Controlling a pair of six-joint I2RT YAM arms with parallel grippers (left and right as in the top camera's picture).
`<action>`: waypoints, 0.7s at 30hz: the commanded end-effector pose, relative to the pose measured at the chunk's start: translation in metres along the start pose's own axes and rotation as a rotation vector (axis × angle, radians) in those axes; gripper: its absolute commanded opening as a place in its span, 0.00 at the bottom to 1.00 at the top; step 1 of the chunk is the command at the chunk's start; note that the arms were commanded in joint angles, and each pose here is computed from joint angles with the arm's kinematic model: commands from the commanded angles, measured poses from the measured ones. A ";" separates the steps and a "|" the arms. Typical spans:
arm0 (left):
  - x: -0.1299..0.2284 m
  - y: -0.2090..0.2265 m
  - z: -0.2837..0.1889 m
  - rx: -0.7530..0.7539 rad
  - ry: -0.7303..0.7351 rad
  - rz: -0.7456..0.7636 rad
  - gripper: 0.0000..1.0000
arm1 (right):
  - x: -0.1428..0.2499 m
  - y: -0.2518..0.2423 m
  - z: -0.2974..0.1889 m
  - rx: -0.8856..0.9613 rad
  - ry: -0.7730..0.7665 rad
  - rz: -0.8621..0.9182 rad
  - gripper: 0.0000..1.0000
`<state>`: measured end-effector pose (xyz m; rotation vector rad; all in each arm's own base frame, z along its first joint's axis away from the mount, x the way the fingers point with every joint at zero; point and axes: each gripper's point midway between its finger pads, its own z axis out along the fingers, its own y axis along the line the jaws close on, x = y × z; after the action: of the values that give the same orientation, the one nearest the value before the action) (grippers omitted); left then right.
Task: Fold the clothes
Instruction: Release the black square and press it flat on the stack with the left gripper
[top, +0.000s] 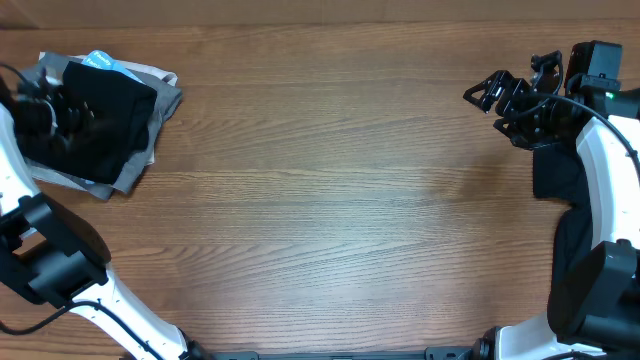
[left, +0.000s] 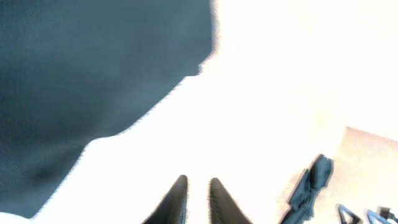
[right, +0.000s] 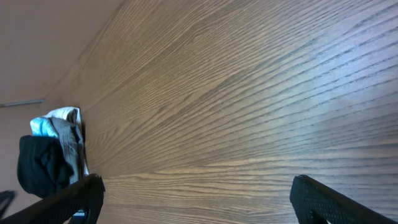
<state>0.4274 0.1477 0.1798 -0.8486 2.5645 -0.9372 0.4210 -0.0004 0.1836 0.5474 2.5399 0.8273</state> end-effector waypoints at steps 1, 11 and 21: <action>0.007 -0.054 -0.037 0.082 -0.053 0.160 0.30 | -0.003 0.004 -0.003 -0.006 -0.013 -0.018 1.00; 0.044 -0.091 -0.036 -0.161 -0.050 0.355 0.96 | -0.003 0.004 -0.003 -0.006 -0.013 -0.018 1.00; 0.077 -0.122 0.003 -0.259 0.032 0.500 1.00 | -0.003 0.004 -0.003 -0.006 -0.013 -0.018 1.00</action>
<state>0.4213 0.0303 0.2435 -0.2853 2.7754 -0.5534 0.4209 -0.0004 0.1836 0.5471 2.5403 0.8273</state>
